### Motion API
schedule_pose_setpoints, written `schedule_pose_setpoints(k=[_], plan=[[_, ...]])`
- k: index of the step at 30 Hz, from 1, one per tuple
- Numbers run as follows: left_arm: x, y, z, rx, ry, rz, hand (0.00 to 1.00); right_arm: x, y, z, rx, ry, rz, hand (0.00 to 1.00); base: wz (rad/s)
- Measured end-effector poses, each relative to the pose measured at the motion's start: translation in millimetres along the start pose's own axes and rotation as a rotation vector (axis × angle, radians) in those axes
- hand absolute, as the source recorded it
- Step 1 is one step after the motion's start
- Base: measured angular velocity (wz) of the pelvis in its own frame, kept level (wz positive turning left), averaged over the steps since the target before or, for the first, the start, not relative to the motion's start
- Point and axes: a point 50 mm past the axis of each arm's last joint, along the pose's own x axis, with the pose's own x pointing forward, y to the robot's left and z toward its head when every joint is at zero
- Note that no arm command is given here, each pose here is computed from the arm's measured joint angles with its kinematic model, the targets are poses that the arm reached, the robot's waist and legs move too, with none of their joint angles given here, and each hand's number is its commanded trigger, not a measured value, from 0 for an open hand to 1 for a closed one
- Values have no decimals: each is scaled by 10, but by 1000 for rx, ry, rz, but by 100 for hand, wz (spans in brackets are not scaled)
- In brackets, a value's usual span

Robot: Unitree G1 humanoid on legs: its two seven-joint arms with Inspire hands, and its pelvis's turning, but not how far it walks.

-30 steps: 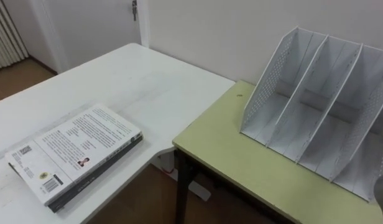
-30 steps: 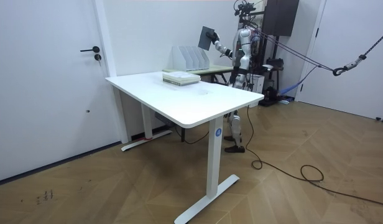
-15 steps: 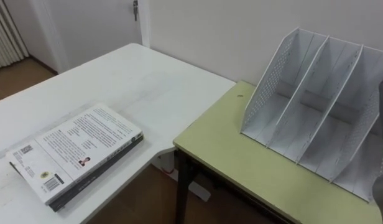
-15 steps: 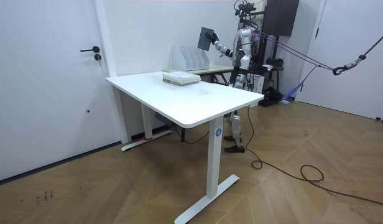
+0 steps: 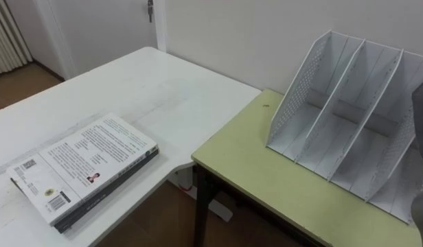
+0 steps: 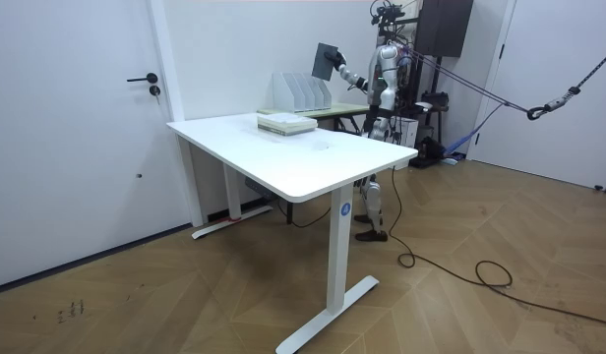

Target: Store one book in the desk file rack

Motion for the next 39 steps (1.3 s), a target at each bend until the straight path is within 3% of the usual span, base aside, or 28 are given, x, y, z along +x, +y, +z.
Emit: schedule_pose_setpoints(k=[15,23,39], plan=[[-4,29,8,4,0,8,0,33,29,-62,-25,26,-14,100,2],[-3,30,19,25,-3,6,0,186,151,-83,-36,17,-3,100,3],[-2,93,144,40,-14,13,0,348,265,-428,-214,148,75,100,4]])
